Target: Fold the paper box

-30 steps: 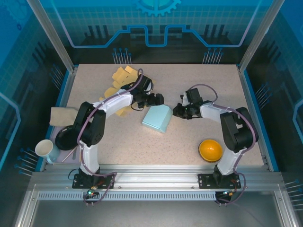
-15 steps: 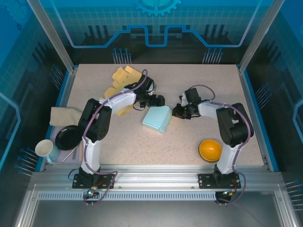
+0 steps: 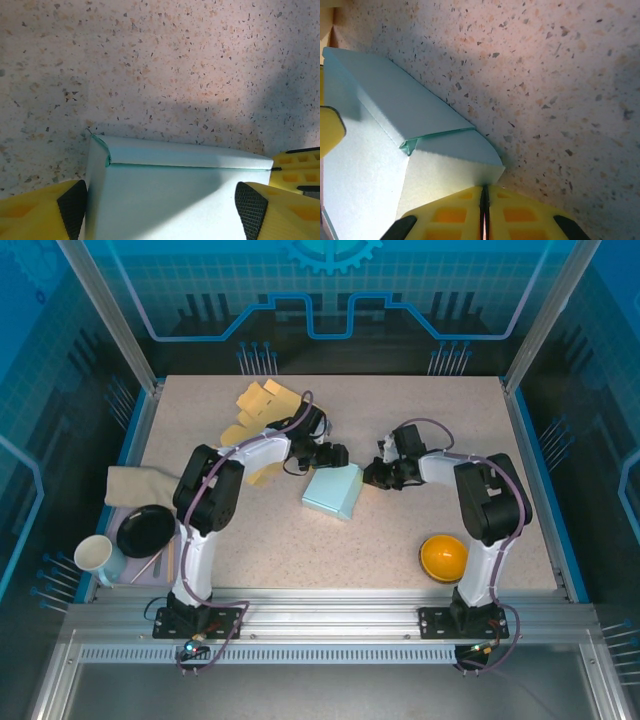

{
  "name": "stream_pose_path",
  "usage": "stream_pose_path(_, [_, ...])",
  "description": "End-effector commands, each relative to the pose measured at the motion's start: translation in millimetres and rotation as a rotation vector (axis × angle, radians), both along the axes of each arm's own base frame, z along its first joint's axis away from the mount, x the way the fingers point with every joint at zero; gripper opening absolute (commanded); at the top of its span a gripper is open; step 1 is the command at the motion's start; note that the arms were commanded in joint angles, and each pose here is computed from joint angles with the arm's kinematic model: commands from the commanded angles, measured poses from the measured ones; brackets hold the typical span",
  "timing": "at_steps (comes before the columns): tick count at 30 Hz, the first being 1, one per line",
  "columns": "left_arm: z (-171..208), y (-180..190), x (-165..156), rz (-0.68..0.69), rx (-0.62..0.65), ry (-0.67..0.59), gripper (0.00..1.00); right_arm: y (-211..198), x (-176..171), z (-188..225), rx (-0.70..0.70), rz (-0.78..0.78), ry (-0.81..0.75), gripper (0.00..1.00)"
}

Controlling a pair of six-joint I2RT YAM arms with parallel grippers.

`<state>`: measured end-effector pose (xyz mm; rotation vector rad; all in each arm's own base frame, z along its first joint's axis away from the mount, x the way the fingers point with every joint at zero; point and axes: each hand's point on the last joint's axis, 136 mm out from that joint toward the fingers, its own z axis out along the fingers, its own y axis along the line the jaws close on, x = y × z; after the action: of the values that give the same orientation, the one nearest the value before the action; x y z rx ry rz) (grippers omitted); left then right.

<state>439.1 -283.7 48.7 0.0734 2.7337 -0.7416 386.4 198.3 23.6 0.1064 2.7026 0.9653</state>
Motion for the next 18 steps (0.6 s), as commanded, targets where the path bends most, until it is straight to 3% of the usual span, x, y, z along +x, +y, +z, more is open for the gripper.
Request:
stream_pose_path(1, [5,-66,-31,-0.161,-0.151,0.05,0.8,34,10,21,0.163,0.108,-0.086,0.11])
stream_pose_path(9, [13,-122,-57,-0.239,-0.308,0.091,0.78,78,3,47,0.312,0.254,-0.141,0.1])
stream_pose_path(18, [27,-163,-87,-0.299,-0.423,0.144,0.76,76,18,43,0.284,0.184,-0.148,0.1])
